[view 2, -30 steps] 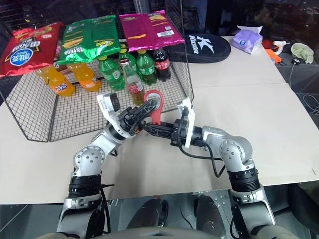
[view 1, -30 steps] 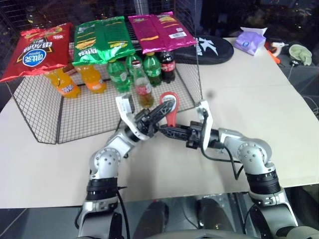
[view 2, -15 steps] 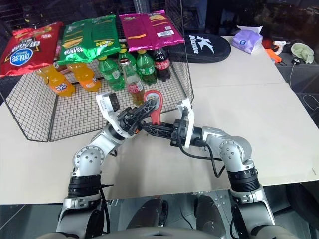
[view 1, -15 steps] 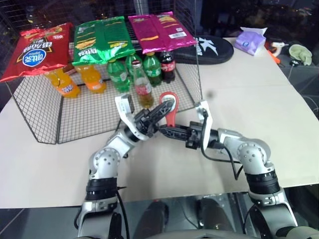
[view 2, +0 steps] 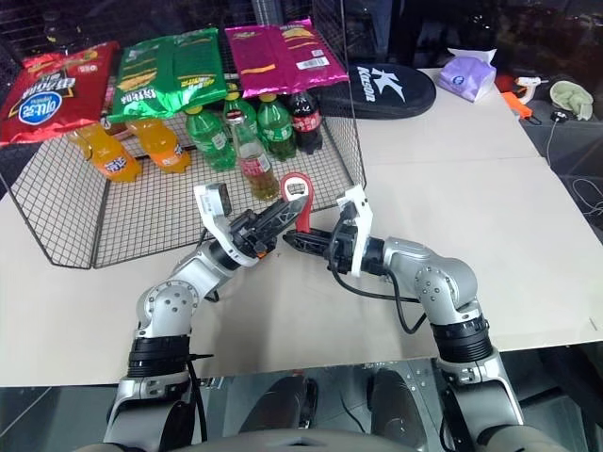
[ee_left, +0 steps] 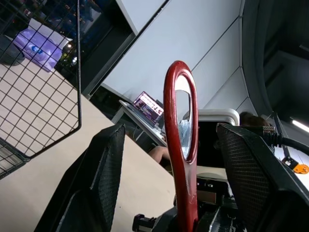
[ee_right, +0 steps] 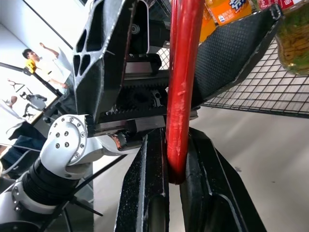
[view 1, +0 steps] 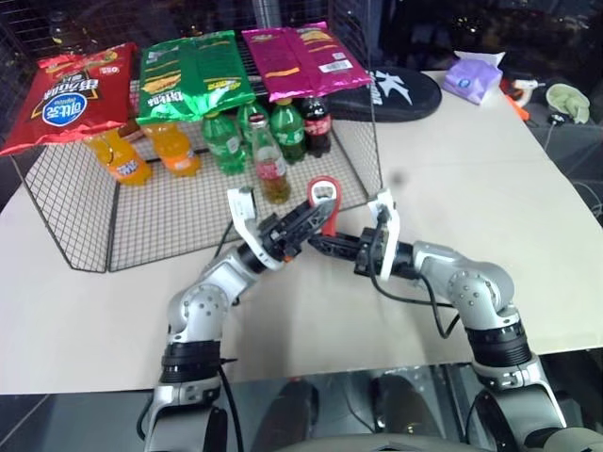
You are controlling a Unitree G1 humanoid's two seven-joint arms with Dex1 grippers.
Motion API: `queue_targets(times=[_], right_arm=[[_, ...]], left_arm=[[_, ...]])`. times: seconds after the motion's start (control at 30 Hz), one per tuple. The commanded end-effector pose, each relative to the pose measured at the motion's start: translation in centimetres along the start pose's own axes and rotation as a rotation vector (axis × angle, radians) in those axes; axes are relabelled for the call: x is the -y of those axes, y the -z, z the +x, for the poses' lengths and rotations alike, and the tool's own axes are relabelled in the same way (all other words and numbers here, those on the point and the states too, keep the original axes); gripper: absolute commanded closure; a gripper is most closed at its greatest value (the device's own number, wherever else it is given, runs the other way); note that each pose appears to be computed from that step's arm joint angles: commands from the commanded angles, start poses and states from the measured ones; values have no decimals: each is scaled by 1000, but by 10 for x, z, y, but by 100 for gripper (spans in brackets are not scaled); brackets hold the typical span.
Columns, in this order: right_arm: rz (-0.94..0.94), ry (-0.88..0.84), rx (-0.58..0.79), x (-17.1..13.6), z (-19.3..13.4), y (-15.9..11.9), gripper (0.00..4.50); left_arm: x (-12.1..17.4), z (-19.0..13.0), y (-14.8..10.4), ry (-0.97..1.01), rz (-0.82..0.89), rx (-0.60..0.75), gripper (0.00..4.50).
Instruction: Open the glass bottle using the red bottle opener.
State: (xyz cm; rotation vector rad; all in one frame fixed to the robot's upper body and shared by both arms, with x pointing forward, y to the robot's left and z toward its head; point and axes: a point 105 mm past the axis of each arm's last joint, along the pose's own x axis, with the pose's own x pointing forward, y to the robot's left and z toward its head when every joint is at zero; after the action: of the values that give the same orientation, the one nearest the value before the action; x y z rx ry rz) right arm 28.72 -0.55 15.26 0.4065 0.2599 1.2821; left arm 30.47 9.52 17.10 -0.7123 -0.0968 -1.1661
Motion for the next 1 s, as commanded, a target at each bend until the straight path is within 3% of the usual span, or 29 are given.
queue_targets(times=[0.03,0.67,1.0], right_arm=[[-37,-27,21,-6,1,-6,424],[-97,44,4,10,-15,-5,424],[-150,278,33,47,-69,-16,424]], left_arm=[[6,1,-7,28,27,13,141],[7,-12,-21,-10,78,12,141],[13,-37,-29,-154,213,-34,141]])
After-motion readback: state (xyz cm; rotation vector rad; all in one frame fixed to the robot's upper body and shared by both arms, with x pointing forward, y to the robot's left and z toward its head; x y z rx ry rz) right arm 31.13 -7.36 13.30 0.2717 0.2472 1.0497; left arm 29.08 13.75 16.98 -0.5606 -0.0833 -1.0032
